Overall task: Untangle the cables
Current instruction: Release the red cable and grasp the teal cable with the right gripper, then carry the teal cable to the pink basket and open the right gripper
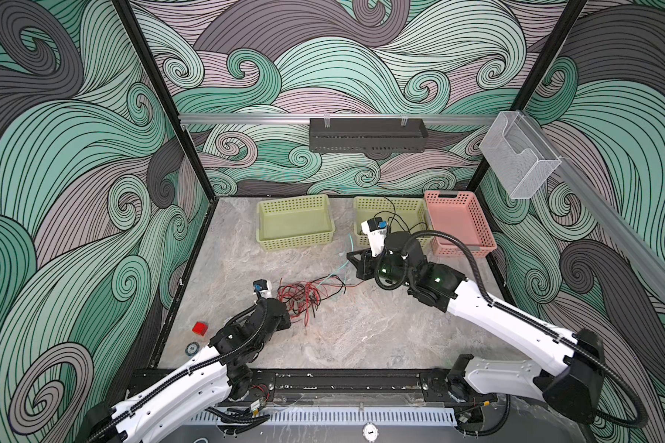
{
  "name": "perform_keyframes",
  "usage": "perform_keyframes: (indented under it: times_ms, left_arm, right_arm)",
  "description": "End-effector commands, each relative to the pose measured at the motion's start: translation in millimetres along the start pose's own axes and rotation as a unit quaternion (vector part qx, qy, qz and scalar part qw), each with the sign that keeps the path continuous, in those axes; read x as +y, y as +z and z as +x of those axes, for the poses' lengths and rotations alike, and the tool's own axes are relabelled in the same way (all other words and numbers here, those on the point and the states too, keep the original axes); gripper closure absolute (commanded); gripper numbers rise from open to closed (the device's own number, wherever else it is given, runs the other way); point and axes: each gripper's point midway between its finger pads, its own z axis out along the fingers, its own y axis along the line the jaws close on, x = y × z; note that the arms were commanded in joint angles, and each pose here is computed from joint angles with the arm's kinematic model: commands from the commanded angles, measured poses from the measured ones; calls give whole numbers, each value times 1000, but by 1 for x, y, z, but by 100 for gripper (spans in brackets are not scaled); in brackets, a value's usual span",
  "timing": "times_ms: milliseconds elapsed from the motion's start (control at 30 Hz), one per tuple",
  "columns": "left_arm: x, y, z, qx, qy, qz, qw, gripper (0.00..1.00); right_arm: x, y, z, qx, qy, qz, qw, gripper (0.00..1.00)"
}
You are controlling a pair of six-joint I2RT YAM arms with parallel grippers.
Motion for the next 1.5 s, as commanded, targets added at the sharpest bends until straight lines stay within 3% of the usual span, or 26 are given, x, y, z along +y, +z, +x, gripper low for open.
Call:
perform_keyframes:
  times_ms: [0,300,500,600,767,867,1033,1267,1467]
  left_arm:
    - [0,2,-10,-23,-21,-5,999,100]
    - [-19,21,-5,-1,-19,7,1000,100]
    - [-61,30,3,76,23,50,996,99]
    - [-86,32,11,117,46,87,988,84]
    - [-92,24,10,139,63,86,985,35]
    - [-83,12,0,122,61,72,988,22]
    - [-62,-13,-18,89,55,38,994,17]
    - [-49,-30,-24,67,32,37,997,17]
    - [-50,-35,-29,53,23,49,997,17]
  right_arm:
    - [-4,-26,-28,-25,-61,44,997,100]
    - [29,-102,-134,-140,-139,61,978,100]
    - [18,-98,-160,-142,-124,65,980,100]
    - [-1,-81,-158,-121,-100,68,985,100]
    - [-54,-76,-156,-110,-55,124,985,100]
    - [-100,-89,-158,-124,-15,178,976,100]
    - [-172,-102,-158,-136,54,251,957,100]
    - [-288,-127,-158,-153,159,355,908,100]
    - [-348,-131,-172,-156,175,425,874,100]
